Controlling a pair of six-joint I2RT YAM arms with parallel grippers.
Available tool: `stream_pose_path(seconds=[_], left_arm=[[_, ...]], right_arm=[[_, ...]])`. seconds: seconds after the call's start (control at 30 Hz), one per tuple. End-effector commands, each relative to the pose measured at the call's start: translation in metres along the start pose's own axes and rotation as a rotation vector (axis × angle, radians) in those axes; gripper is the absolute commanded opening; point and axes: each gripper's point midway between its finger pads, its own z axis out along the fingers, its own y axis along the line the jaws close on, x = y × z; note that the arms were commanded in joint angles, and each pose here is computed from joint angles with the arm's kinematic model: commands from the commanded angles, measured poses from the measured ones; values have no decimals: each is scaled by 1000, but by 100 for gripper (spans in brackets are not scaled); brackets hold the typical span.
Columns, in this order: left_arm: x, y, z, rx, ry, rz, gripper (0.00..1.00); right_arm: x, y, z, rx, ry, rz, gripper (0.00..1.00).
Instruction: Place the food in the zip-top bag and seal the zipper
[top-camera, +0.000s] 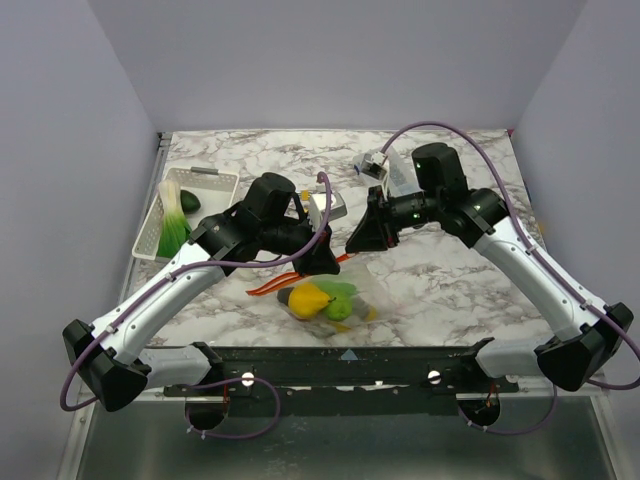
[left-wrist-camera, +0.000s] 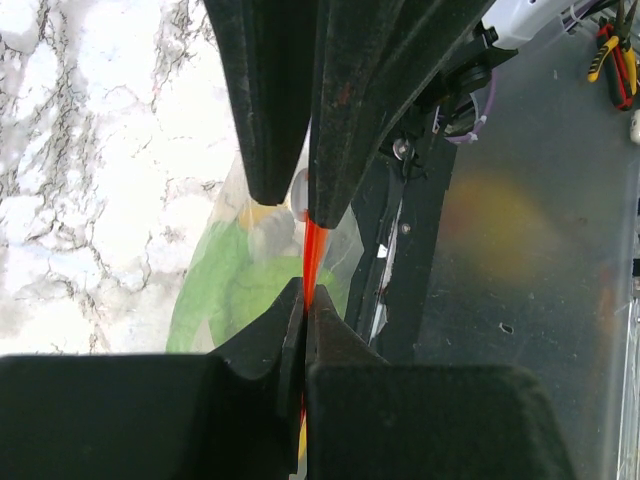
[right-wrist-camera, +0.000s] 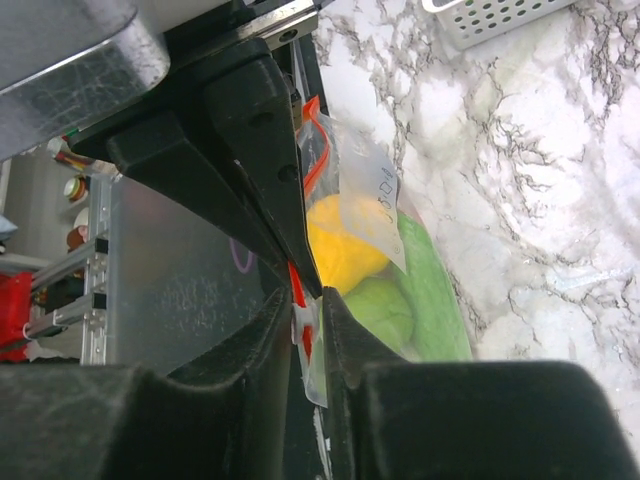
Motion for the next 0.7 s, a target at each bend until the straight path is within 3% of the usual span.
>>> stream_pose_path(seconds=[0.0, 0.1, 0.2, 0.27, 0.37, 0.5, 0.67], left_arm=[[-7, -9, -4, 37, -31, 26, 0], [-7, -9, -3, 41, -28, 20, 0], [-8, -10, -3, 49, -27, 17, 0], [-8, -11, -3, 53, -27, 18, 0], [-8, -10, -3, 52, -28, 18, 0], [-8, -10, -2, 54, -28, 13, 0], [-11, -8, -2, 51, -35, 5, 0]], right_arm=[[-1, 10, -4, -30, 19, -2, 18], [1, 13, -3, -36, 25, -6, 15], [5, 14, -1, -38, 39, -11, 25], [6, 13, 0, -35, 42, -9, 24], [7, 14, 1, -36, 42, -9, 19], [5, 15, 4, -31, 42, -10, 2], [7, 18, 15, -15, 64, -17, 1]])
